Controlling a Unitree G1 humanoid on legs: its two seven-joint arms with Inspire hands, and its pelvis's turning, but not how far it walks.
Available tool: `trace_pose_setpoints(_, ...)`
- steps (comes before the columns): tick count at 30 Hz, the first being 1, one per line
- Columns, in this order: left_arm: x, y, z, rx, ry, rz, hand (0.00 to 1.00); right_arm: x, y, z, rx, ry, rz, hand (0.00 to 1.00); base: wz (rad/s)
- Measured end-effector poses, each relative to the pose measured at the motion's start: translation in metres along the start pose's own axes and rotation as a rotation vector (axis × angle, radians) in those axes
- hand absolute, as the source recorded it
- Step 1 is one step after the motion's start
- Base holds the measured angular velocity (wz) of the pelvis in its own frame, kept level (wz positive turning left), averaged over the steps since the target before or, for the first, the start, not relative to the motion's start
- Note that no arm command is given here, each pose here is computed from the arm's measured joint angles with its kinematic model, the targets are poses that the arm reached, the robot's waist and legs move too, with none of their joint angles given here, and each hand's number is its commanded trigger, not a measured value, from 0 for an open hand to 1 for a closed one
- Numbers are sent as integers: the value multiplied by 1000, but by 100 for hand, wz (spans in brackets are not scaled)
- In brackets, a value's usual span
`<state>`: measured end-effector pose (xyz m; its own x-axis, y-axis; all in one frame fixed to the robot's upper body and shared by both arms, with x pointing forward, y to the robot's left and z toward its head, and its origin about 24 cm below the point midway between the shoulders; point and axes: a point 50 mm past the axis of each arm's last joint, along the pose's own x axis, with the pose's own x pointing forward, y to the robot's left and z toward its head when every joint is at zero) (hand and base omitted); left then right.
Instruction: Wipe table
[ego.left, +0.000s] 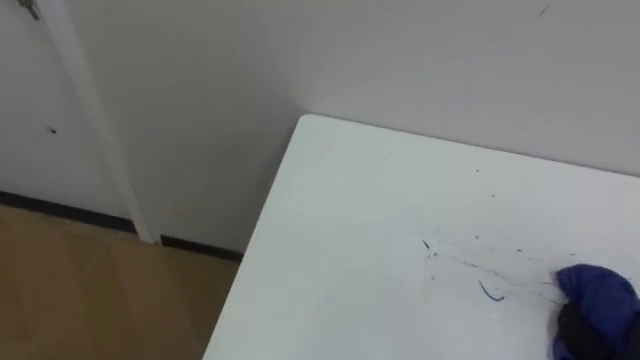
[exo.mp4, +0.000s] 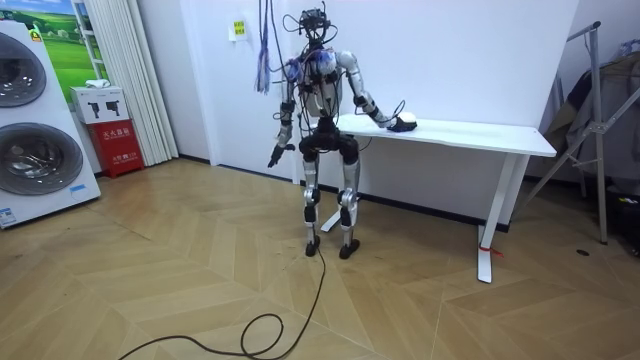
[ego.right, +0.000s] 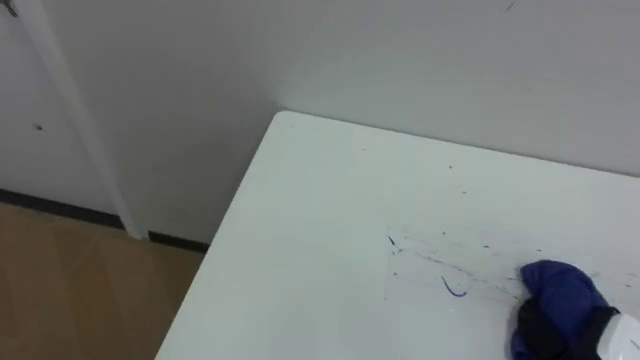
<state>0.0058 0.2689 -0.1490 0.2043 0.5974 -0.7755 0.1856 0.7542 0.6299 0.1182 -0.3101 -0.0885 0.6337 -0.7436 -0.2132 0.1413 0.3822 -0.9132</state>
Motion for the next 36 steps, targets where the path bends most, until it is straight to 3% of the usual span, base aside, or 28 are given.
trace_pose_setpoints(2, 0, -4, 9, -1, -22, -16, 0, 5, 6, 20, 10, -9, 45, 100, -54)
trace_pose_setpoints(5, 0, -9, 18, 25, -39, -37, 0, 10, 14, 84, 14, -160, 182, 100, -64)
trace_pose_setpoints(9, 1, -10, 37, 44, -82, -43, 0, -21, 28, 197, -31, -591, 339, 100, -12)
trace_pose_setpoints(12, 0, -11, 39, 52, -93, -50, 0, -24, 24, 230, -50, -716, 357, 100, 38)
trace_pose_setpoints(15, -3, -15, 16, 59, -28, -68, 0, -22, 35, 206, -79, -659, 382, 100, 54)
trace_pose_setpoints(19, -4, -14, 0, 61, 21, -68, 0, -28, 42, 153, -45, -627, 290, 100, 51)
trace_pose_setpoints(28, 2, 5, 1, -6, 14, 23, 0, -15, 1, 3, -93, -169, -46, 100, -7)
trace_pose_setpoints(33, 0, 5, -8, -3, 39, 38, 0, -18, -14, -36, -116, -31, -93, 100, -6)
trace_pose_setpoints(36, 0, 3, -6, -9, 34, 32, 0, -18, -13, -37, -99, 4, -81, 100, -2)
